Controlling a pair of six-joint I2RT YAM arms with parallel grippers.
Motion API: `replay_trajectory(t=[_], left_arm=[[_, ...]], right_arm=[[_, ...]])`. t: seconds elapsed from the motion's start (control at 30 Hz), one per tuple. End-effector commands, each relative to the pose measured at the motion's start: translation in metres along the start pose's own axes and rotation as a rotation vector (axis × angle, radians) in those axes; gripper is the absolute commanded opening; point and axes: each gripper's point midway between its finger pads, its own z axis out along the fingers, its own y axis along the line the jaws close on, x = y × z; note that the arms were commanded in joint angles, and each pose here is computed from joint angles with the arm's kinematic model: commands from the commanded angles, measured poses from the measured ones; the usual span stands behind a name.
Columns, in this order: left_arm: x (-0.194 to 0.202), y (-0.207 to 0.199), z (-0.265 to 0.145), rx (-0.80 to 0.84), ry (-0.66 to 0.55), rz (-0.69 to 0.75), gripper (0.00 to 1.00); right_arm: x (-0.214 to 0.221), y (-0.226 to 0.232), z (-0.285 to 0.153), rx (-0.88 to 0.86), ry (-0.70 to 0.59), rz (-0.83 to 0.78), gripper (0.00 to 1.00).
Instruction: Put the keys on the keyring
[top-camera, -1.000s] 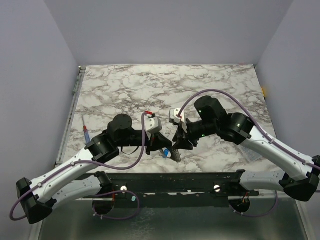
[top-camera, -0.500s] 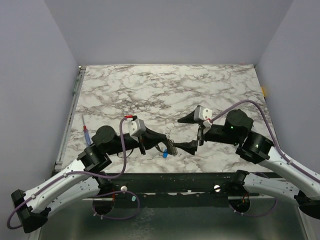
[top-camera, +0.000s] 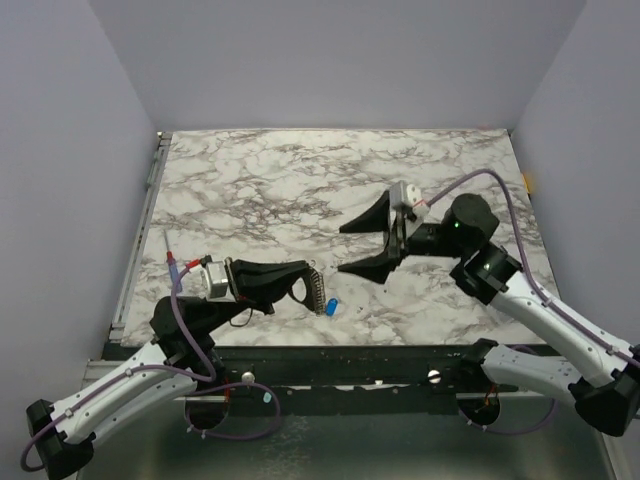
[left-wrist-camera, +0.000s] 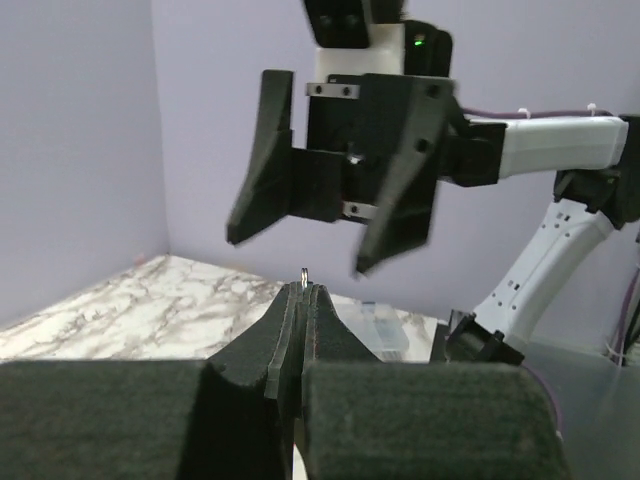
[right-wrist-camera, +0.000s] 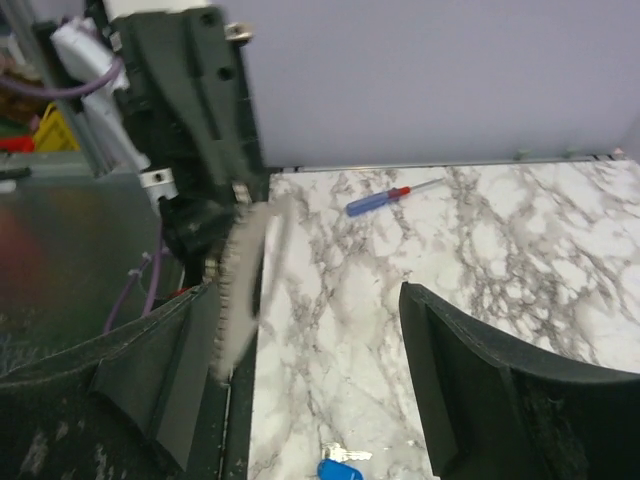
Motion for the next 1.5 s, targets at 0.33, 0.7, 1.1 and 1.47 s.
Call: replay_trajectory(t=[0.33,0.7,1.1,1.47], left_arm=[[-0.001,0.051,-0.012,-0.254,-0.121,0.132,0.00],[-0.021,-0.014,0.002,0.111,-0.211,0.141,0.00],[-0.007,-0.022,0.015,0.196,-0.224,0.078,0.00],[-0.006,-0.020,0.015,0.193,-0.259,0.066,0.00]], right_arm=[[-0.049,-0.040,-0.049,0.149,-0.243,0.075,1.00],[-0.010,-0.020,-0.036,-0.072,-0.130,0.026,0.69],[-0.013,0.003,-0.031,-0.295,-0.112,0.084,0.29],[-0.009,0.004,-0.026,-0.345,-0.111,0.141,0.29]])
